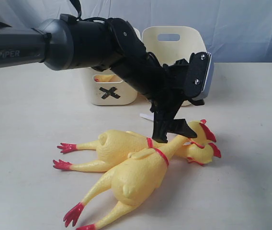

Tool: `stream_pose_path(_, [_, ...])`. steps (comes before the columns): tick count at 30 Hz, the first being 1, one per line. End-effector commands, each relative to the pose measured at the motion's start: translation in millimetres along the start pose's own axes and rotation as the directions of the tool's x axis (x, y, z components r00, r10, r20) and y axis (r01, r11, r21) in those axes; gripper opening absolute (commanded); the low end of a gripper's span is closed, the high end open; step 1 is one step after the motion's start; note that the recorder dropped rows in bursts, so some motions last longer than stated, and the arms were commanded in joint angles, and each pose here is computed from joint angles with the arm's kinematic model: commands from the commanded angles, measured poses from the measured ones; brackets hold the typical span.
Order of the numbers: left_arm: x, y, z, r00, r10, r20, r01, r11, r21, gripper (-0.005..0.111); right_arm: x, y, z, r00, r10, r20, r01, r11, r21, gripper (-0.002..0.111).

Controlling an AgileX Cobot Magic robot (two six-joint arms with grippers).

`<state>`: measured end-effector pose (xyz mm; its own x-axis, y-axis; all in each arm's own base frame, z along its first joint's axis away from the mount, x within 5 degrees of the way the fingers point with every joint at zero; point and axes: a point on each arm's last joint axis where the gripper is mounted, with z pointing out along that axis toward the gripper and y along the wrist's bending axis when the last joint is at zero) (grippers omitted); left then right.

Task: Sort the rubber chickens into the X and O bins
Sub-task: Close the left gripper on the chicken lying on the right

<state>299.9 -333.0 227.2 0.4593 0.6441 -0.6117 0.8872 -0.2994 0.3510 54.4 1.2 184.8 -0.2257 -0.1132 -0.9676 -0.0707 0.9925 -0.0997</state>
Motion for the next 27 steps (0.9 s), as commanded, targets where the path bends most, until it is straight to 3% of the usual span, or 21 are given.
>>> stream_pose_path(1, [0.1, -1.5, 7.5, 1.000, -0.012, 0.015, 0.012, 1.000, 0.009, 0.069, -0.4, -0.2, -0.3, 1.000, 0.001, 0.012, -0.001, 1.000, 0.005, 0.001])
stream_pose_path(16, [0.3, -7.8, 35.6, 0.999, 0.038, -0.011, -0.038, 0.999, -0.010, 0.069, -0.4, -0.2, -0.3, 1.000, 0.001, 0.012, -0.001, 1.000, 0.005, 0.001])
stream_pose_path(27, [5.8, -10.4, 43.1, 0.999, 0.029, -0.018, -0.029, 1.000, 0.011, 0.061, -0.4, -0.2, -0.3, 1.000, 0.001, 0.012, -0.001, 1.000, 0.005, 0.001])
